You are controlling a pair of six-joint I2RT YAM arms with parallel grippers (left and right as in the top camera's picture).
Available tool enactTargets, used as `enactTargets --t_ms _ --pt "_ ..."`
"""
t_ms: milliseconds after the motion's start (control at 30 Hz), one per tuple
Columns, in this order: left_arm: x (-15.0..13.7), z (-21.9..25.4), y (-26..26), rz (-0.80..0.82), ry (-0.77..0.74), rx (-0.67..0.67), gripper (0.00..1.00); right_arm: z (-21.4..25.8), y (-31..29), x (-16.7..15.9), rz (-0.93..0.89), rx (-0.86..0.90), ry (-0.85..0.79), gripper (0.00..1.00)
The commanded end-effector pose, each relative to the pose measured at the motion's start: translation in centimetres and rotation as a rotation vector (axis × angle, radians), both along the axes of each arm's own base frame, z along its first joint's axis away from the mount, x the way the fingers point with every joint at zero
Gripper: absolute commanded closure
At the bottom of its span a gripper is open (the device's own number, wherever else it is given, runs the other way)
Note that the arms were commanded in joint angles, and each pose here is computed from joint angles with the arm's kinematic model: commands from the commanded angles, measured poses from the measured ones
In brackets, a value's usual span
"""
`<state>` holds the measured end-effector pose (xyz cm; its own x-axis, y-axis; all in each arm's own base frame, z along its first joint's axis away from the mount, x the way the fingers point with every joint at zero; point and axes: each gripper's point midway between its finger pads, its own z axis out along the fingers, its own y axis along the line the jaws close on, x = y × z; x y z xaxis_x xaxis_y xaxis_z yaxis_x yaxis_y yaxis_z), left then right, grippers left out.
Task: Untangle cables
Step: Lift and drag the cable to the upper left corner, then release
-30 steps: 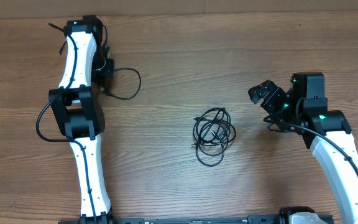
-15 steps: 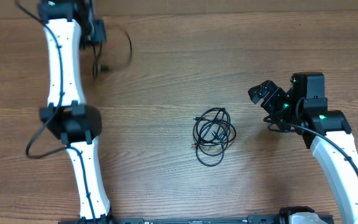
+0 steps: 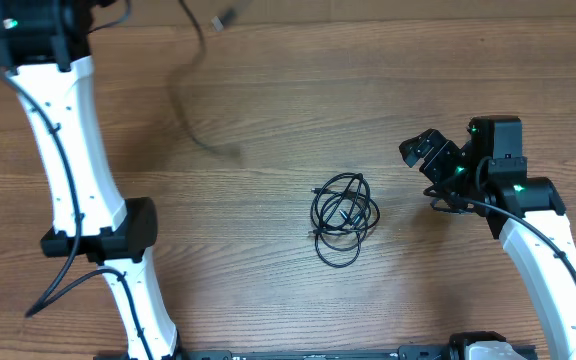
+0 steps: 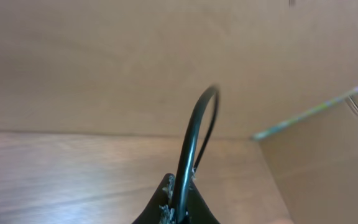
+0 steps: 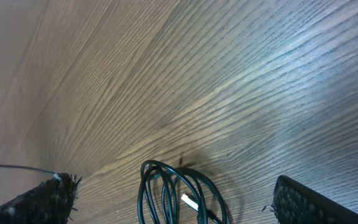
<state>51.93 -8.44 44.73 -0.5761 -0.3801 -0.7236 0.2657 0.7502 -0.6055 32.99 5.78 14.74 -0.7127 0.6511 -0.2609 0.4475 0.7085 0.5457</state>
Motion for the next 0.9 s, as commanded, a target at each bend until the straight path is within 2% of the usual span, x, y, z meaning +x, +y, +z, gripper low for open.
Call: enactTargets --t_ms 0,167,233,400,533,600,633,667,800,867 --pt "0.9 -1.3 -3.6 -0.079 0.027 -0.043 0.96 0.9 -0.1 0.4 0.001 -0.006 -0.030 0.00" --pt "2.9 -1.1 -4.3 -0.065 -0.060 -0.002 0.96 0.9 -0.1 0.4 0.001 -0.006 -0.030 0.00" --pt "4.4 -2.2 -3.2 -0.009 -0.058 0.030 0.96 0.9 -0.1 0.4 0.001 -0.006 -0.030 0.00" --pt "7.8 -6.4 4.2 0.223 -0.007 0.178 0.96 0.9 -0.1 0.4 0.001 -0.006 -0.030 0.00" --pt "9.0 -10.2 11.6 0.375 0.087 0.203 0.96 0.9 -0.1 0.4 0.001 -0.006 -0.030 0.00" --pt "9.3 -12.8 17.4 0.477 0.144 0.208 0.96 0.9 -0.1 0.4 0.001 -0.006 -0.030 0.00" --pt "9.2 -13.8 19.6 0.518 0.168 0.214 0.92 0.9 -0.1 0.4 0.001 -0.006 -0.030 0.00" --pt "8.9 -15.1 22.0 0.562 0.200 0.222 0.82 0.9 -0.1 0.4 0.001 -0.006 -0.030 0.00" --pt "6.7 -19.8 29.0 0.648 0.334 0.272 0.82 0.9 -0.1 0.4 0.001 -0.006 -0.030 0.00" --pt "5.0 -21.9 31.9 0.693 0.412 0.282 0.77 0.9 -0.1 0.4 0.001 -0.006 -0.030 0.00"
